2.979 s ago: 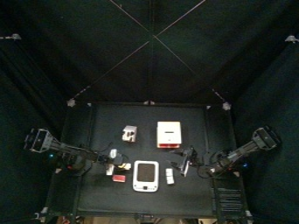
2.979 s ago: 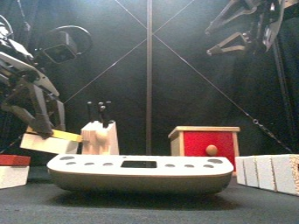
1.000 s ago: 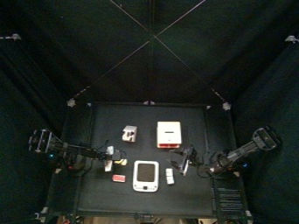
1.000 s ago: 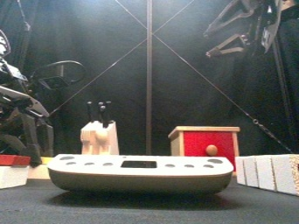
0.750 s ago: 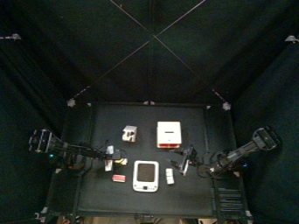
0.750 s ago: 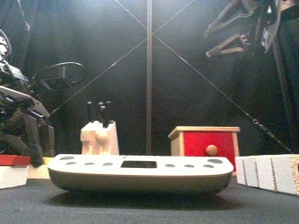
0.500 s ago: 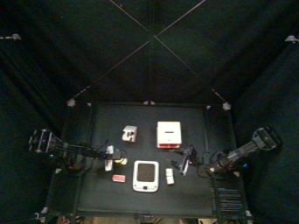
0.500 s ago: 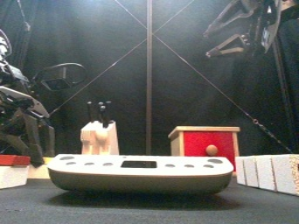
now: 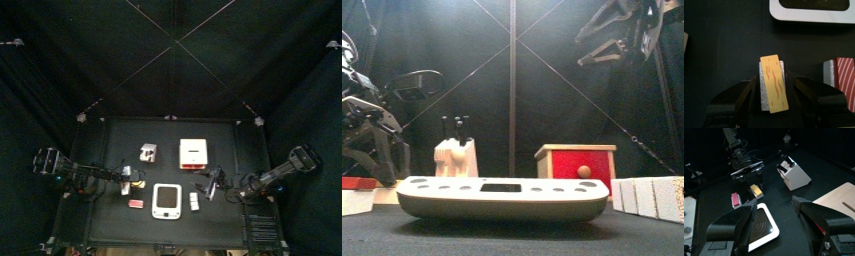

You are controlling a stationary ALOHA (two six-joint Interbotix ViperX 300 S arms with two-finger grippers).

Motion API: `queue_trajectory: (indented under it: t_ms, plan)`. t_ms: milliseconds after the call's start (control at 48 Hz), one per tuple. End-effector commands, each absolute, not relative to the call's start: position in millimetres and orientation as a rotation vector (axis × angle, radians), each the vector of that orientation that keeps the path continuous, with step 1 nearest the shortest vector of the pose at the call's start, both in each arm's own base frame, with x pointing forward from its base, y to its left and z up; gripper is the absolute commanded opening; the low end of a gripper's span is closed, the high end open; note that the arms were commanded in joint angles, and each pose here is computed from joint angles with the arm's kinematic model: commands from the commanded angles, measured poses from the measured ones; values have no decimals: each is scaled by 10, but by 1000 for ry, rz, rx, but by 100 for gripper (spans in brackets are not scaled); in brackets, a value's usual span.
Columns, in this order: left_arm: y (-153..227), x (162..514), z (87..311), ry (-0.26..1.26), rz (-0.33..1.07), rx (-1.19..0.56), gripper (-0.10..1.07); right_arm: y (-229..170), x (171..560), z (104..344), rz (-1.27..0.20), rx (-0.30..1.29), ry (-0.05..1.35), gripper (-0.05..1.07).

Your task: Put egg sushi above salmon sushi

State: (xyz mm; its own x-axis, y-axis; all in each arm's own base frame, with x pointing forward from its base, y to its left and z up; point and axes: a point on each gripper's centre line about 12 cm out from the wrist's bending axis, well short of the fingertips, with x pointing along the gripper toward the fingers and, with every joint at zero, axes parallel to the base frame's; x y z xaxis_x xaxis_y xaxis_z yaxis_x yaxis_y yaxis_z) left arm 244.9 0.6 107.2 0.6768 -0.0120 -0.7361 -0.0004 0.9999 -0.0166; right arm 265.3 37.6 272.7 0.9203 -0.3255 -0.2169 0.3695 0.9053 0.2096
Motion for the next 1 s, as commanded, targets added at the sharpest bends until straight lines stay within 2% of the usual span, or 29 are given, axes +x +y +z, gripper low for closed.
queue_trajectory:
  t_ms: [0,979]
  plan:
    - [1,2521,1180,782,-11,-12,88,371,2657,2779,-362,260,163,91]
    - [-14,2533,1263,748,-16,-11,87,370,2655,2774,-362,261,164,91]
